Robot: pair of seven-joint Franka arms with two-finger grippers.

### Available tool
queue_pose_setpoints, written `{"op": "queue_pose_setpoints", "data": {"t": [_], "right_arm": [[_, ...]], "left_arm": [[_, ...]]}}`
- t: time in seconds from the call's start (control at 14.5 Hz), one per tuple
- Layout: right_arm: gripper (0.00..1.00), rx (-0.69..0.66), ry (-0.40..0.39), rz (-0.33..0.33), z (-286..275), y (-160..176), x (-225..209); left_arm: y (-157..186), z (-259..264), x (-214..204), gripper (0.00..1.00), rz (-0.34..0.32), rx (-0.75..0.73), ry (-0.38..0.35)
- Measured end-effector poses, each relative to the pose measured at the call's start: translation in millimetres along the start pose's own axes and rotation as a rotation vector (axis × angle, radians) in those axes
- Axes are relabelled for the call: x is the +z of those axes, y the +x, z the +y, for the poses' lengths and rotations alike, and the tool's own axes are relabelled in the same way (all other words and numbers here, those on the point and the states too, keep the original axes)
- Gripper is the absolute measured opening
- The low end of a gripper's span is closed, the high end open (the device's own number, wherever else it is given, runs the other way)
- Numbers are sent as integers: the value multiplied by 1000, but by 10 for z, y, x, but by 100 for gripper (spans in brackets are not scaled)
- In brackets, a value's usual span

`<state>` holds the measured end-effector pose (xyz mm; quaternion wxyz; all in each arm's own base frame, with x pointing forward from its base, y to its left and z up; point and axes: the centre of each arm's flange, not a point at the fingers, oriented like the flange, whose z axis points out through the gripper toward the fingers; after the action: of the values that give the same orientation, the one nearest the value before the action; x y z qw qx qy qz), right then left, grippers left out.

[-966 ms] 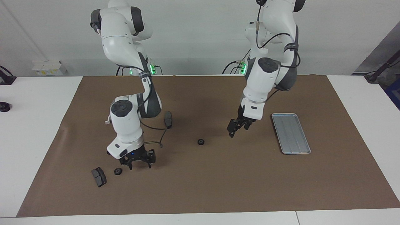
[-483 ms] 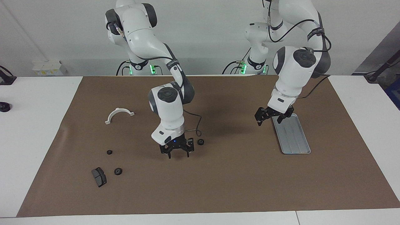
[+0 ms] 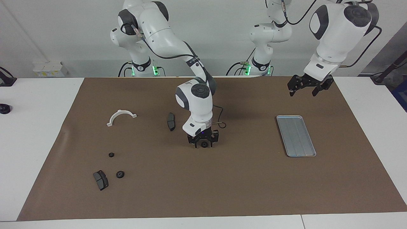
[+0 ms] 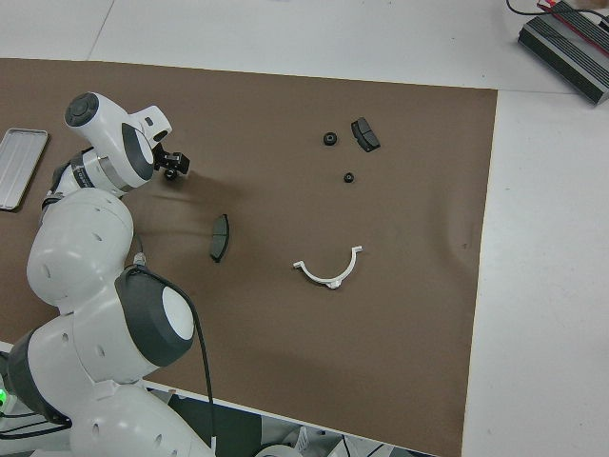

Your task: Place bearing gear from tray to pile

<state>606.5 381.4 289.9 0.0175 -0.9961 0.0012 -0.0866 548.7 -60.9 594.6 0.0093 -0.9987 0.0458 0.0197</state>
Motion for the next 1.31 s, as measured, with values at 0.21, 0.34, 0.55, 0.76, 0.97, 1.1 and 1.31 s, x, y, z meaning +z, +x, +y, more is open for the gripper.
{"op": "queue_pose_setpoints", "data": {"t": [0.21, 0.34, 0.55, 0.76, 0.97, 1.1, 1.31], "right_arm": [[67, 6, -4, -8, -41, -63, 34], [59, 6, -7, -10, -30, -77, 23], [44, 8, -13, -13, 8, -92, 5], [36, 8, -13, -17, 9, -112, -13], [36, 23, -24, -22, 108, -58, -9], [36, 53, -43, -28, 397, 101, 5], [36, 36, -72, -50, 1194, 471, -7]], "left_arm": [[23, -76, -91, 100, -7, -8, -2], [28, -154, -4, 100, -27, -21, -3], [22, -201, -19, 100, -23, -29, -9], [21, -270, -151, 100, 12, -49, -51], [13, -308, -160, 100, 14, -57, -56], [12, -331, -150, 100, 12, -61, -56], [11, -363, -149, 100, 11, -67, -57]]}}
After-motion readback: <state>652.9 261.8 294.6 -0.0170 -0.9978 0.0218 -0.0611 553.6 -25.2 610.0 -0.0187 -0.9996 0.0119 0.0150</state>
